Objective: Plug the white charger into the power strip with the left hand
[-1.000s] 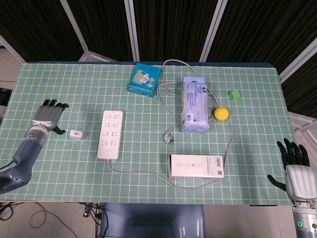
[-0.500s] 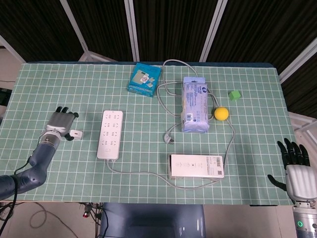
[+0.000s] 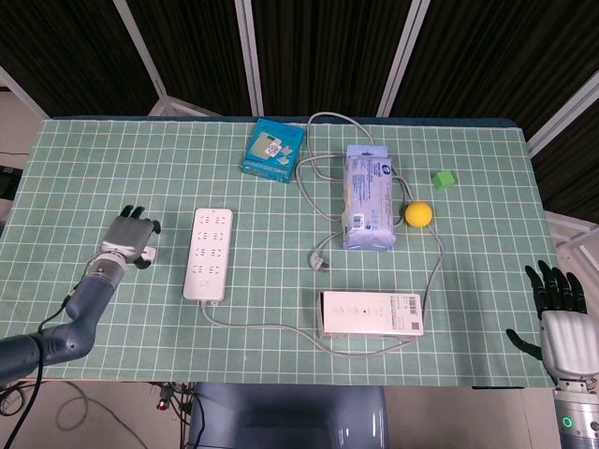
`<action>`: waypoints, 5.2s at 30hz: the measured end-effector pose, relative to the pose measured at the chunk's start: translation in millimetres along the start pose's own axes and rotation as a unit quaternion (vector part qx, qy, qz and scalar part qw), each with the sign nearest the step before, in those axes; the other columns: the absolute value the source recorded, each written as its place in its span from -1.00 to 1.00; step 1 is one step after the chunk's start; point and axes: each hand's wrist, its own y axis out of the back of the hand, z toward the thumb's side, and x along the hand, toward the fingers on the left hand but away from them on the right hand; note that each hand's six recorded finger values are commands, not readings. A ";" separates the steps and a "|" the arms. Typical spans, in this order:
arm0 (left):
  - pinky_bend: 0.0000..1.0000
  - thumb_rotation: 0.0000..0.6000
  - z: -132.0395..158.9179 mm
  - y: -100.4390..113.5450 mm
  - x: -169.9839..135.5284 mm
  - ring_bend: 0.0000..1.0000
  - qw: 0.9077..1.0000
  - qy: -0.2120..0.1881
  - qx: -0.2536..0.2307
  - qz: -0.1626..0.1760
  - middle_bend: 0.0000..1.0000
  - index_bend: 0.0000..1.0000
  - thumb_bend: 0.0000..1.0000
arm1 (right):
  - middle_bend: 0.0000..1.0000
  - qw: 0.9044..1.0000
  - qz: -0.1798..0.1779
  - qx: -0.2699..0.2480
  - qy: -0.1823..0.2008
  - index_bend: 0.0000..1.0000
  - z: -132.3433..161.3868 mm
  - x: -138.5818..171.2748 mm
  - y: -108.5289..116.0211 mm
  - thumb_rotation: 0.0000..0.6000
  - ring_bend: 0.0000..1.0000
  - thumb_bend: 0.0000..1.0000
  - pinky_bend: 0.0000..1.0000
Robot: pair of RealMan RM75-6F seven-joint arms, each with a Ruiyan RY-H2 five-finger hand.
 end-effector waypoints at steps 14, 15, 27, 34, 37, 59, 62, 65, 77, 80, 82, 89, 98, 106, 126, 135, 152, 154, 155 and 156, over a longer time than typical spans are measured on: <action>-0.90 1.00 -0.2 -7.2 0.5 -0.95 1.000 -0.008 0.008 0.005 -0.32 -0.29 -0.51 | -1.00 1.000 0.002 0.001 -0.003 -1.00 -0.6 -0.4 -2.4 1.00 -1.00 -0.74 -0.99; -0.90 1.00 0.1 -6.8 0.0 -0.95 1.000 -0.009 0.009 0.006 -0.30 -0.28 -0.51 | -1.00 1.000 0.003 0.002 -0.003 -1.00 -0.5 -0.3 -2.9 1.00 -1.00 -0.74 -0.99; -0.90 1.00 -4.6 -8.7 -2.2 -0.95 1.000 -0.008 0.024 0.011 -0.24 -0.23 -0.50 | -1.00 1.000 0.005 0.001 -0.008 -1.00 -1.2 -0.8 -4.7 1.00 -1.00 -0.74 -0.99; -0.90 1.00 -6.7 -8.5 -4.5 -0.95 0.999 -0.009 0.029 0.013 -0.22 -0.20 -0.50 | -1.00 1.000 0.004 0.002 -0.011 -1.00 -1.7 -1.0 -4.4 1.00 -1.00 -0.74 -0.99; -0.90 1.00 -8.9 -10.1 -4.5 -0.94 0.999 -0.007 0.032 0.012 -0.20 -0.19 -0.50 | -1.00 1.000 0.003 0.001 -0.011 -1.00 -1.6 -1.0 -4.4 1.00 -1.00 -0.74 -0.99; -0.88 1.00 -4.9 -17.1 -1.2 -0.91 0.999 -0.013 0.045 0.018 -0.14 -0.11 -0.39 | -1.00 1.000 0.003 0.001 -0.015 -1.00 -2.3 -1.4 -5.2 1.00 -1.00 -0.74 -0.99; -0.88 1.00 -3.2 -16.9 -0.7 -0.90 0.999 -0.015 0.045 0.019 -0.13 -0.10 -0.39 | -1.00 1.000 0.003 0.001 -0.016 -1.00 -2.6 -1.5 -5.3 1.00 -1.00 -0.74 -0.99; -0.88 1.00 -1.2 -16.6 -0.6 -0.89 0.999 -0.018 0.046 0.020 -0.10 -0.08 -0.37 | -1.00 1.000 0.002 0.000 -0.016 -1.00 -2.6 -1.6 -4.9 1.00 -1.00 -0.74 -0.99; -0.82 1.00 -3.6 -20.4 -0.1 -0.77 0.998 -0.015 0.060 0.015 0.05 0.09 -0.14 | -1.00 1.000 0.003 -0.001 -0.017 -1.00 -2.4 -1.5 -5.9 1.00 -1.00 -0.74 -0.99; -0.78 1.00 -2.9 -17.8 -0.1 -0.73 0.998 -0.015 0.060 0.021 0.08 0.12 -0.12 | -1.00 1.000 0.002 -0.001 -0.017 -1.00 -2.3 -1.7 -5.4 1.00 -1.00 -0.74 -0.99; -0.77 1.00 -1.6 -14.0 -0.9 -0.71 0.998 -0.017 0.060 0.030 0.10 0.13 -0.12 | -1.00 1.000 0.001 -0.002 -0.018 -1.00 -2.4 -1.7 -5.1 1.00 -1.00 -0.74 -0.99; -0.76 1.00 1.2 3.6 -10.9 -0.66 0.997 -0.032 0.031 0.066 0.13 0.13 -0.12 | -1.00 1.000 -0.002 -0.005 -0.018 -1.00 -2.3 -1.6 -3.7 1.00 -1.00 -0.74 -0.99; -0.65 1.00 1.8 32.1 -41.5 -0.63 0.984 -0.077 -0.083 0.135 0.15 0.15 -0.12 | -1.00 1.000 -0.001 -0.004 -0.016 -1.00 -1.1 -1.3 -4.5 1.00 -1.00 -0.74 -0.99; -0.65 1.00 -5.3 40.4 -76.2 -0.63 0.943 -0.153 -0.231 0.184 0.15 0.15 -0.13 | -1.00 1.000 -0.002 -0.001 -0.017 -1.00 -0.5 -1.0 -4.7 1.00 -1.00 -0.74 -0.99; -0.68 1.00 28.2 30.0 -71.2 -0.63 0.948 -0.195 -0.218 0.127 0.15 0.15 -0.14 | -1.00 1.000 -0.002 0.000 -0.018 -1.00 -4.6 -1.3 -1.2 1.00 -1.00 -0.74 -0.99; -0.68 1.00 51.4 31.9 -60.2 -0.63 0.958 -0.186 -0.184 0.117 0.15 0.15 -0.14 | -1.00 1.000 -0.003 0.001 -0.020 -1.00 -6.4 -1.2 -0.5 1.00 -1.00 -0.74 -0.99; -0.69 1.00 66.1 12.2 -42.5 -0.63 0.965 -0.168 -0.175 0.096 0.15 0.16 -0.14 | -1.00 1.000 -0.006 0.000 -0.022 -1.00 -8.1 -0.6 0.8 1.00 -1.00 -0.74 -0.99; -0.70 1.00 66.6 10.5 -41.4 -0.63 0.966 -0.167 -0.172 0.094 0.15 0.16 -0.14 | -1.00 1.000 -0.006 -0.001 -0.022 -1.00 -8.0 -0.5 0.7 1.00 -1.00 -0.74 -0.99; -0.70 1.00 67.1 9.9 -41.0 -0.63 0.967 -0.167 -0.170 0.094 0.15 0.16 -0.14 | -1.00 1.000 -0.006 0.000 -0.022 -1.00 -8.0 -0.5 0.7 1.00 -1.00 -0.74 -0.99; -0.70 1.00 68.2 9.2 -40.5 -0.63 0.967 -0.168 -0.168 0.093 0.15 0.16 -0.14 | -1.00 1.000 -0.006 0.000 -0.022 -1.00 -7.9 -0.5 0.7 1.00 -1.00 -0.74 -0.99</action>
